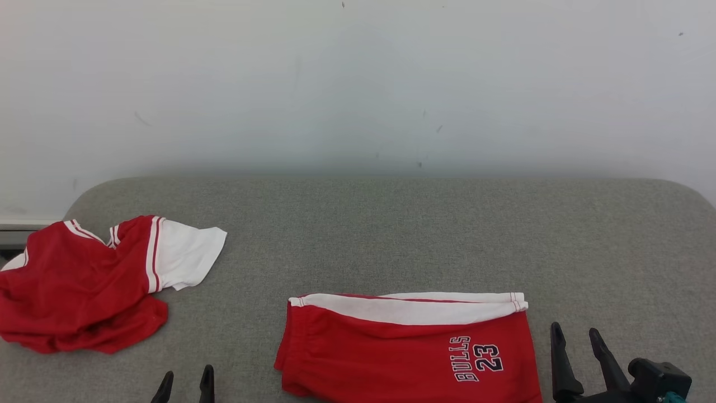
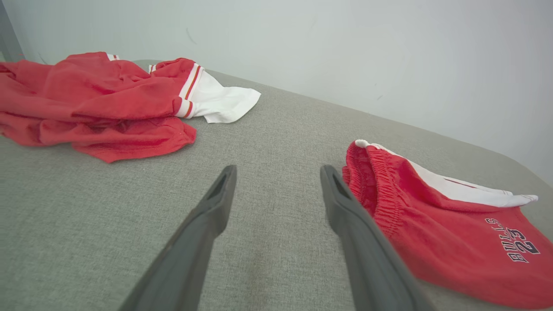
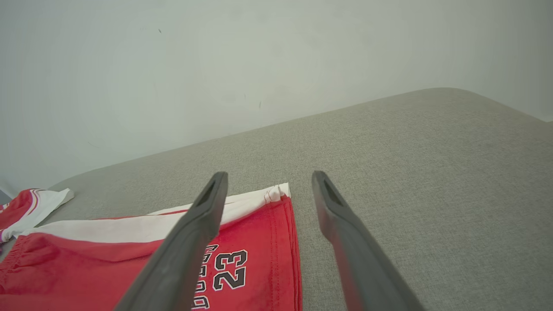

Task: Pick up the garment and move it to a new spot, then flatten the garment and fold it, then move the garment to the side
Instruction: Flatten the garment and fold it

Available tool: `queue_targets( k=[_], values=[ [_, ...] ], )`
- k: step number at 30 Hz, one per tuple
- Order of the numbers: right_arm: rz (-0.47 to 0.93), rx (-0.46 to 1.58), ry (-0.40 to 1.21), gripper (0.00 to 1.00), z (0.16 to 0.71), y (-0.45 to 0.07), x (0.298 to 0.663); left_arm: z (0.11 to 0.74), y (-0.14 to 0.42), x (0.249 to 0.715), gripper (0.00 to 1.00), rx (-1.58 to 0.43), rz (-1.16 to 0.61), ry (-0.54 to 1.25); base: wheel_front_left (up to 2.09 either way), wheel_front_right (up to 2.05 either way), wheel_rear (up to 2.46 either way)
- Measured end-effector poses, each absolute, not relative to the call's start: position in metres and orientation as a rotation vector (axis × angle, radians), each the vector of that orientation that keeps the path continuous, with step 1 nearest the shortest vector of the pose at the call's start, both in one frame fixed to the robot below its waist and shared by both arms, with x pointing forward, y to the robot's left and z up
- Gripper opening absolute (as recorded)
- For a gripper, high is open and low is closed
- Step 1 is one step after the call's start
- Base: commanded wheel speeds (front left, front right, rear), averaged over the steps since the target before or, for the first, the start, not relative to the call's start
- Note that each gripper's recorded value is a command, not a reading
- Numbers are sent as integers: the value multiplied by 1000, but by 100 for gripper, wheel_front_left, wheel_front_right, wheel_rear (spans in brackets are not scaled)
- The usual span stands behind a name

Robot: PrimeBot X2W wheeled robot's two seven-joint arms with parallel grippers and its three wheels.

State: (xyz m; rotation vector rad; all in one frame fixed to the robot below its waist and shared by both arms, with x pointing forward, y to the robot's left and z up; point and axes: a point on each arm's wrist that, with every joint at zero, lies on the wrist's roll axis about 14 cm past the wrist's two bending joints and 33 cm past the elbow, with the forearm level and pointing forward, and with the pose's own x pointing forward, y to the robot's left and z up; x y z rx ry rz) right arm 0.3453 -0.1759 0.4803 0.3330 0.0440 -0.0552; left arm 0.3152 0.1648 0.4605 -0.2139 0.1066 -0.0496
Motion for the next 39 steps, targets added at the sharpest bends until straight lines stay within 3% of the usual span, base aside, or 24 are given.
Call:
queue_targets(
  k=[23, 30, 39],
  values=[
    [-50, 324, 76, 100, 469, -173, 344, 457, 172, 316, 100, -174, -64, 173, 0, 0, 0],
    [-47, 287, 212, 100, 446, -172, 341, 458, 172, 316, 100, -173, -69, 183, 0, 0, 0],
    [-44, 321, 389, 100, 444, -173, 364, 460, 170, 317, 100, -172, -79, 190, 0, 0, 0]
  ],
)
